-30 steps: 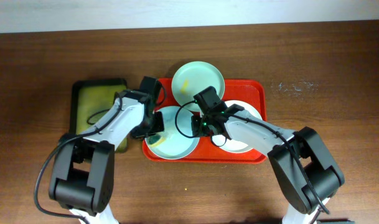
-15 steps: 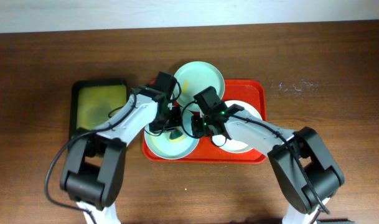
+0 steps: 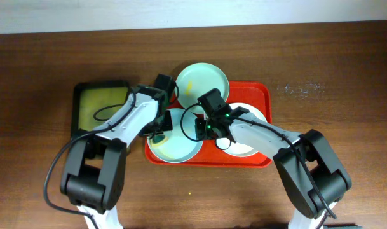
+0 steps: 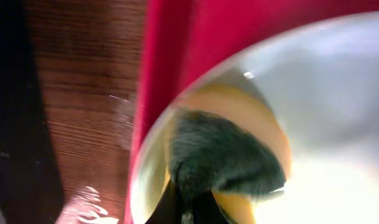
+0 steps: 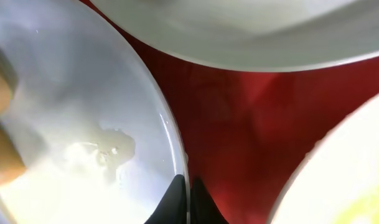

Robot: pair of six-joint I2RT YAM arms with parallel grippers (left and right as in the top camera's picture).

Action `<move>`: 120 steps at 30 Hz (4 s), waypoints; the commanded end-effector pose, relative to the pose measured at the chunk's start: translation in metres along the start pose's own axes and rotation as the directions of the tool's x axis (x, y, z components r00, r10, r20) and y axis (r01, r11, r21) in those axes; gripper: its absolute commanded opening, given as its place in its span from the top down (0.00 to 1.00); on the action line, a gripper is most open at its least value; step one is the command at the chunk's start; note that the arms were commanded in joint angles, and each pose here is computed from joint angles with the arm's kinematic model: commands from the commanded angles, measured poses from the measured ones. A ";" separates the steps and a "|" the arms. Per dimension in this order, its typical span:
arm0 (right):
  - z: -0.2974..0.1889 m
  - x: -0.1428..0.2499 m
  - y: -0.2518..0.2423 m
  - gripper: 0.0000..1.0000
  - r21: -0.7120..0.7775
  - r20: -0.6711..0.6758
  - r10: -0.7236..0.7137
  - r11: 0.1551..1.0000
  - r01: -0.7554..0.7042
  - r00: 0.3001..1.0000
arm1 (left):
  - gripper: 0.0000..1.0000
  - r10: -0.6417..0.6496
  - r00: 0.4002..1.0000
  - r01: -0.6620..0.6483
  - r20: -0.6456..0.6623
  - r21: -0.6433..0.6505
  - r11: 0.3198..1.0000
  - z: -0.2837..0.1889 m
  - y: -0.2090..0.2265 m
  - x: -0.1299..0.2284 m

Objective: Clean dirty plates on tray and stack at the side
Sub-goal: 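Scrub the light blue plate with the sponge in the left gripper, then lift the light blue plate with the right gripper and place it right of tray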

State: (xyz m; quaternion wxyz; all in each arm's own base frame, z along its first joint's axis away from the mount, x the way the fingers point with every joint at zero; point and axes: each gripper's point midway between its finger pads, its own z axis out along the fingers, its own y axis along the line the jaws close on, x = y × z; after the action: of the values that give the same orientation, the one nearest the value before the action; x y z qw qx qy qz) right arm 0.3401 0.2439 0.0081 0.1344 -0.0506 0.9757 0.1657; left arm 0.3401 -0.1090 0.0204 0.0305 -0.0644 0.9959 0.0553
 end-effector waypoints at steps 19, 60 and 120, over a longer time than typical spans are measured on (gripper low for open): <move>0.005 0.004 -0.004 0.96 0.016 -0.013 -0.011 1.000 0.011 1.000 | 1.00 -0.043 0.997 0.054 0.062 -0.179 0.982 -0.012 0.033 0.014; -0.274 -0.078 0.109 0.96 0.927 -0.347 -0.807 -0.216 0.307 0.479 | 1.00 -0.504 0.823 0.484 0.262 0.142 0.863 -0.114 0.170 -0.037; -0.202 -0.023 -0.377 0.96 0.217 0.553 0.532 0.652 -0.727 0.642 | 1.00 -0.495 0.836 0.471 0.236 0.153 0.869 -0.111 0.165 -0.033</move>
State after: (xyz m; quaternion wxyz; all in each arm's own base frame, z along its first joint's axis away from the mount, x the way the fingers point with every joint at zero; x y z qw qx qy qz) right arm 0.3625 -0.1798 0.0793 0.2800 0.3389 0.8979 -0.0234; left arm 0.3459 0.0456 0.1541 0.1853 -0.3098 0.9325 0.0089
